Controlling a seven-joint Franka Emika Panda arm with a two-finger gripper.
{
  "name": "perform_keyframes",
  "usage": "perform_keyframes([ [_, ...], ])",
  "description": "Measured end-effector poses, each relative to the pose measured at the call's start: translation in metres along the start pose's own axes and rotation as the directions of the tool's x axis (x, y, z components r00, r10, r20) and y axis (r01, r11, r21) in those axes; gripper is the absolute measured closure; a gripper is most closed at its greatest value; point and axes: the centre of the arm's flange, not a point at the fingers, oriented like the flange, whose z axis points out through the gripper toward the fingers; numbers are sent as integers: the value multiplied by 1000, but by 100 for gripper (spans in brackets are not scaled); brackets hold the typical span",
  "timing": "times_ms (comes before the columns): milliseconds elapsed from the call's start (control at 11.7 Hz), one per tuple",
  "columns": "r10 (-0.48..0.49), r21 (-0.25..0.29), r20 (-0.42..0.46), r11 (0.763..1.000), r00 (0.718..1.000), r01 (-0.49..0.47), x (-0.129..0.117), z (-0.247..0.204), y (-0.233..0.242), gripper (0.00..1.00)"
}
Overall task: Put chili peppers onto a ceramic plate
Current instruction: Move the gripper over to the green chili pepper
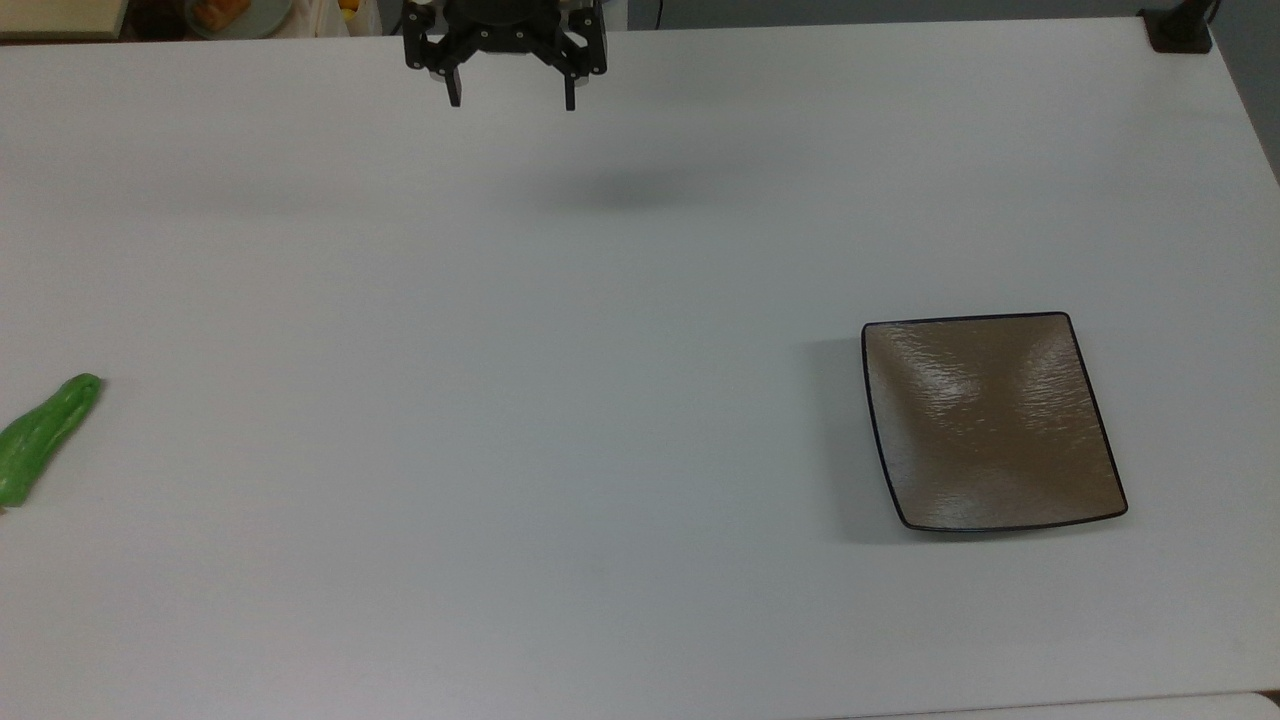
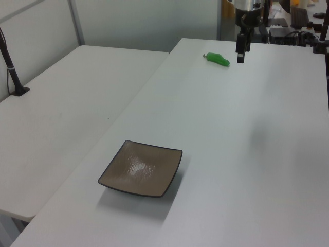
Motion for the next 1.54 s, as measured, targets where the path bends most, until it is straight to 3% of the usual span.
perform_keyframes([
  [427,38,-3,58,999,998,-38,-6,5,21,0],
  [1538,93,-4,30,996,995,-93,-6,-6,48,0],
])
